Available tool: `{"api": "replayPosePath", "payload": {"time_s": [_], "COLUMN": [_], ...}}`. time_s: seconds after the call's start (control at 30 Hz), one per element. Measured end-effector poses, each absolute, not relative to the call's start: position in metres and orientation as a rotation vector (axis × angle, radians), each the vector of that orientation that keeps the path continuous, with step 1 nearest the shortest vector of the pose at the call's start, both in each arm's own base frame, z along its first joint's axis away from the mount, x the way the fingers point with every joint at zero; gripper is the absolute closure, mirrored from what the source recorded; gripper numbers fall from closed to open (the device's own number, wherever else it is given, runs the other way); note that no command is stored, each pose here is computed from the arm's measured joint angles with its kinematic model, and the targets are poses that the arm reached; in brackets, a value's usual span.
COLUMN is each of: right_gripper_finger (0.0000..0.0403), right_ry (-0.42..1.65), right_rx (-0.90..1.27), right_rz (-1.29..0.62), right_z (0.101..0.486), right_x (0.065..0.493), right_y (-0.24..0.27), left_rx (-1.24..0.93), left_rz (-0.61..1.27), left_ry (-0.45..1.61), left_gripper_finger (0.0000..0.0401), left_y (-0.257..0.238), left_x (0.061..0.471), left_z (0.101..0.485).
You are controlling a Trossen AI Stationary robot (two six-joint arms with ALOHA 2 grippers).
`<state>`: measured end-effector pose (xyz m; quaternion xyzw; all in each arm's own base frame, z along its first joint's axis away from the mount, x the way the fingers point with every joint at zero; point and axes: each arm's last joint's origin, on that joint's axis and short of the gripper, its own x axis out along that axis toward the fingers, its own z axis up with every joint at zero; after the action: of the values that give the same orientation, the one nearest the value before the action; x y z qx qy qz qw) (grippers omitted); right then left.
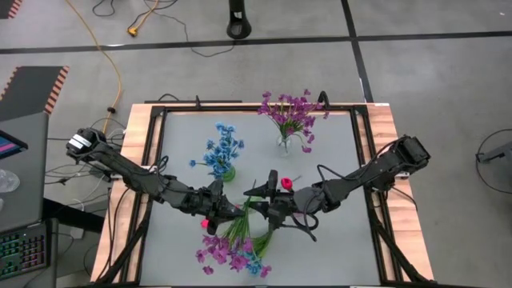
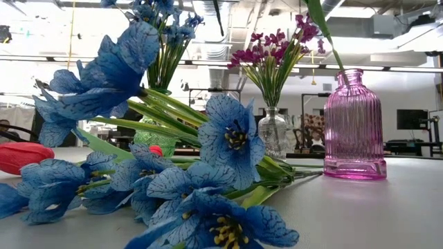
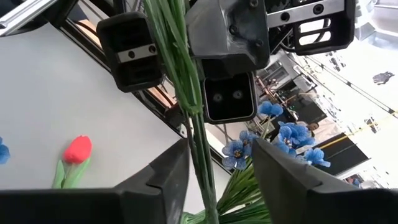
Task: Sort flowers into vase by color
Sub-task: Put the purple flowers into the transparent flower vase
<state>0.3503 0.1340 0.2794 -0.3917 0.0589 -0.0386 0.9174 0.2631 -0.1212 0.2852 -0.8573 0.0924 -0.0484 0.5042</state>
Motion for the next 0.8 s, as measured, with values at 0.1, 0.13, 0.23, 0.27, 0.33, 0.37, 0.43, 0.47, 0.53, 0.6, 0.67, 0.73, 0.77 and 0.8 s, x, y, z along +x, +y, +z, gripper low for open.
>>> {"api": "replayPosePath", "payload": {"time_s": [0.1,0.13,0.23,0.27,0.33,0.37,0.43,0.47,0.53,0.6,0.67,0.73,0.77,0.8], "right_gripper_finger": [0.0240,0.0250,0.0282,0.0292,0.0309,0.0317,0.0332,0.0338,0.0348,0.0354,0.0356,0.0357,0.0357,0.0358], "right_ry": [0.121,0.121,0.122,0.121,0.122,0.123,0.122,0.119,0.112,0.110,0.111,0.114,0.114,0.113], "right_rx": [-0.806,-0.806,-0.807,-0.807,-0.807,-0.807,-0.810,-0.810,-0.812,-0.812,-0.813,-0.813,-0.813,-0.813], "right_rz": [-0.079,-0.079,-0.078,-0.077,-0.076,-0.074,-0.062,-0.053,-0.034,-0.029,-0.029,-0.028,-0.027,-0.026], "right_z": [0.2794,0.2794,0.2793,0.2793,0.2793,0.2791,0.2786,0.2786,0.2786,0.2786,0.2784,0.2781,0.2781,0.2781], "right_x": [0.3503,0.3503,0.3502,0.3502,0.3502,0.3502,0.3503,0.3503,0.3503,0.3501,0.3501,0.3502,0.3500,0.3498], "right_y": [0.1340,0.1340,0.1342,0.1342,0.1342,0.1343,0.1346,0.1349,0.1354,0.1361,0.1360,0.1358,0.1362,0.1367], "left_rx": [-2.059,-2.058,-2.057,-2.057,-2.057,-2.053,-2.042,-2.035,-2.017,-1.993,-1.959,-1.923,-1.901,-1.874], "left_rz": [-0.118,-0.118,-0.120,-0.120,-0.120,-0.120,-0.123,-0.124,-0.124,-0.123,-0.119,-0.118,-0.120,-0.121], "left_ry": [0.222,0.222,0.221,0.221,0.220,0.220,0.218,0.217,0.215,0.207,0.196,0.190,0.187,0.184], "left_gripper_finger": [0.0388,0.0388,0.0388,0.0388,0.0388,0.0388,0.0388,0.0388,0.0388,0.0387,0.0384,0.0380,0.0378,0.0375], "left_y": [-0.1212,-0.1212,-0.1212,-0.1212,-0.1212,-0.1212,-0.1212,-0.1212,-0.1214,-0.1213,-0.1210,-0.1209,-0.1209,-0.1209], "left_x": [0.2631,0.2631,0.2631,0.2631,0.2631,0.2631,0.2631,0.2631,0.2630,0.2630,0.2631,0.2631,0.2631,0.2631], "left_z": [0.2852,0.2852,0.2854,0.2855,0.2854,0.2855,0.2856,0.2856,0.2856,0.2855,0.2854,0.2853,0.2853,0.2853]}}
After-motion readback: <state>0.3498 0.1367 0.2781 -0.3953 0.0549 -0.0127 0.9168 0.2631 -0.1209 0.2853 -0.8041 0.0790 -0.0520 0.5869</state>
